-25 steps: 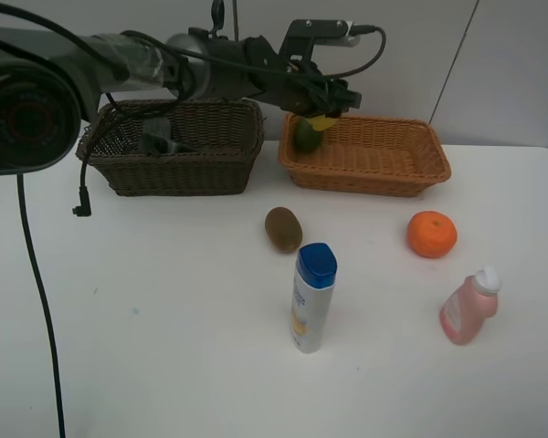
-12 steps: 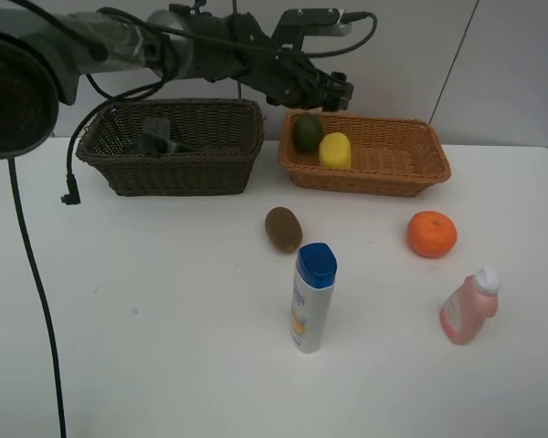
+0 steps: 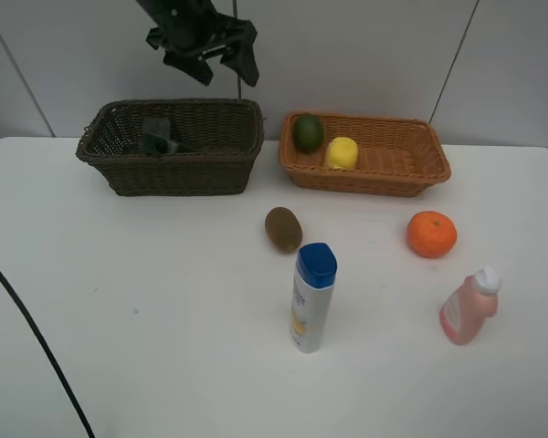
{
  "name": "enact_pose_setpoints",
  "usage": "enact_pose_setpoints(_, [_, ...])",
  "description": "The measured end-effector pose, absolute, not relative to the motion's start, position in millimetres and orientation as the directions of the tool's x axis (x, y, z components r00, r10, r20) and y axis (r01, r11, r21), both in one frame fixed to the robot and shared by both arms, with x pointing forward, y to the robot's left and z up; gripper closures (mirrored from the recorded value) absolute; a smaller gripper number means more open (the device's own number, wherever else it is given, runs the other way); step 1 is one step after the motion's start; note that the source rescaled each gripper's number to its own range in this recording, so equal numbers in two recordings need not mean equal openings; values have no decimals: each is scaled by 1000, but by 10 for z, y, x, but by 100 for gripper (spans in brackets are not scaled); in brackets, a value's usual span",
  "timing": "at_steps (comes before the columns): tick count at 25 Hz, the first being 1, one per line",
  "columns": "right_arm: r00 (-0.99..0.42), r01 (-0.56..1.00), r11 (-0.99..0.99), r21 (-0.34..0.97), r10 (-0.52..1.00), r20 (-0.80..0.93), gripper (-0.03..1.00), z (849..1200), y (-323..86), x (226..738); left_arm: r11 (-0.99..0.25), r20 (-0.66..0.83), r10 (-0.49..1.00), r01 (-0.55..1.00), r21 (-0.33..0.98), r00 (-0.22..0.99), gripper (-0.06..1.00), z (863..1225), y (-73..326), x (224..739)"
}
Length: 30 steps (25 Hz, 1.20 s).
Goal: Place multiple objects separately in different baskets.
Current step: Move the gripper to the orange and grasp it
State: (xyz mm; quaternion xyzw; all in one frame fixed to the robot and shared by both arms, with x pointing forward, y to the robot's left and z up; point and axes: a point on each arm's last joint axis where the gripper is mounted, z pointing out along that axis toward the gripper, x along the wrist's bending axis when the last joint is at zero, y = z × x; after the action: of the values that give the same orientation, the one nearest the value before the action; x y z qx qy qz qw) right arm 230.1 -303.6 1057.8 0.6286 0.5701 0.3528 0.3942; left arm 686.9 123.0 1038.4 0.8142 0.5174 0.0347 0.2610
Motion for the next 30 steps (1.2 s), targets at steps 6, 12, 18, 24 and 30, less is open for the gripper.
enact_pose_setpoints(6, [101, 439, -39, 898, 995, -6, -3, 10578, -3036, 2301, -153, -69, 982, 956, 250, 175, -6, 10497, 2105, 6814])
enact_pose_setpoints(12, [101, 439, -39, 898, 995, -6, -3, 10578, -3036, 2301, -79, -41, 995, 967, 241, 92, -6, 10845, 2408, 6264])
enact_pose_setpoints(18, [101, 439, -39, 898, 995, -6, -3, 10578, -3036, 2301, -93, -34, 994, 973, 212, 102, -6, 10960, 2568, 5211])
enact_pose_setpoints(24, [101, 439, -39, 898, 995, -6, -3, 10578, -3036, 2301, -86, -38, 993, 918, 388, 109, -6, 10951, 2747, 4042])
enact_pose_setpoints(30, [101, 439, -39, 898, 995, -6, -3, 10578, -3036, 2301, -83, -34, 991, 799, 595, 128, -6, 10781, 2894, 3097])
